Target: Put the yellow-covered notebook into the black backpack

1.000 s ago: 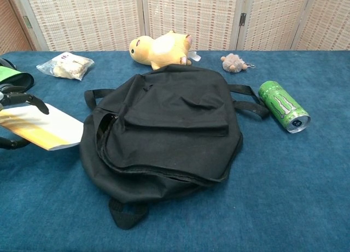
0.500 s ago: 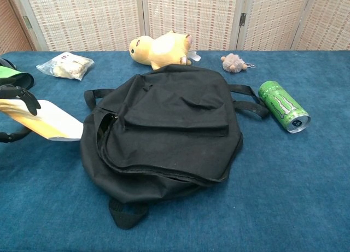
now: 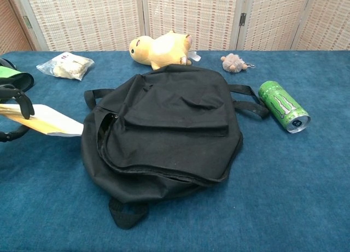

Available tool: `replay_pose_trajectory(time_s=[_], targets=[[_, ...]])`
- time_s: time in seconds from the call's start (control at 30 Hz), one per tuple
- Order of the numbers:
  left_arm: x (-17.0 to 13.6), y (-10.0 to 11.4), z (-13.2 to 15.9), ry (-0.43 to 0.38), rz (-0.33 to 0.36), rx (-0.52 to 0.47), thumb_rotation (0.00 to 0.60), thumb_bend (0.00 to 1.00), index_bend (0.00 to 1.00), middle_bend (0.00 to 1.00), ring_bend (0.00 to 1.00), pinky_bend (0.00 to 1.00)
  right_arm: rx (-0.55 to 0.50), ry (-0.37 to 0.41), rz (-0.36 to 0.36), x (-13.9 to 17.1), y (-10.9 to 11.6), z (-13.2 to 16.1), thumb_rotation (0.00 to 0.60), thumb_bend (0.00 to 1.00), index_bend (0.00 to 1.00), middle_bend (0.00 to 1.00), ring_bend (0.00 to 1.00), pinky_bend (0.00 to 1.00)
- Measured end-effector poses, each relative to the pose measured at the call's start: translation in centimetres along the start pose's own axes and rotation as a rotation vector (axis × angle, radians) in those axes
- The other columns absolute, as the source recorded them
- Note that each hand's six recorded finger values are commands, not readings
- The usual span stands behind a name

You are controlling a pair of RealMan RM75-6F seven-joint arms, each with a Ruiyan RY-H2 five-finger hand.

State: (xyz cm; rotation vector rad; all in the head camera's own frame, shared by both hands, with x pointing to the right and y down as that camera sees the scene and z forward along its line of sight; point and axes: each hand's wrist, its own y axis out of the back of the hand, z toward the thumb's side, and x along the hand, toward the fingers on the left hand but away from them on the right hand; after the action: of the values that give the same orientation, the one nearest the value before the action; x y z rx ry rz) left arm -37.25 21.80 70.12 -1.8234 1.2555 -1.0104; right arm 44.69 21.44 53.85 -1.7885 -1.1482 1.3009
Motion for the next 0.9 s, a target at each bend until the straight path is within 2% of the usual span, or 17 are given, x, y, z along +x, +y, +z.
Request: replay_pose_trajectory(time_s=[0.2, 0.4, 0.67, 0.9], targets=[[-0.3, 0.7, 0.1, -0.021, 0.03, 0.007, 0.6, 0.51, 0.72, 0.61, 0.47, 0.17, 0.001, 0.006, 0.005, 0.0, -0.1, 0.1, 0.6, 0.19, 0.0, 0.02, 0.0, 0.0], [-0.7, 2.6, 0.5, -0.073, 0.093, 0.05, 0.6, 0.5, 0.75, 0.64, 0.5, 0.19, 0.004, 0.016, 0.002, 0.0, -0.1, 0.5, 0.6, 0.19, 0.0, 0.02, 0.0, 0.0], [-1.4, 5.8, 1.8, -0.188, 0.208, 0.131, 0.6, 0.5, 0.75, 0.65, 0.51, 0.2, -0.001, 0.065, 0.024, -0.6, -0.6, 2.1, 0.6, 0.19, 0.03, 0.03, 0.01, 0.0], [-1.9, 7.3, 4.3, -0.326, 0.277, 0.148, 0.6, 0.5, 0.76, 0.65, 0.51, 0.21, -0.013, 0.164, 0.113, -1.7, -2.5, 5.3, 0.6, 0.15, 0.11, 0.07, 0.04, 0.03]])
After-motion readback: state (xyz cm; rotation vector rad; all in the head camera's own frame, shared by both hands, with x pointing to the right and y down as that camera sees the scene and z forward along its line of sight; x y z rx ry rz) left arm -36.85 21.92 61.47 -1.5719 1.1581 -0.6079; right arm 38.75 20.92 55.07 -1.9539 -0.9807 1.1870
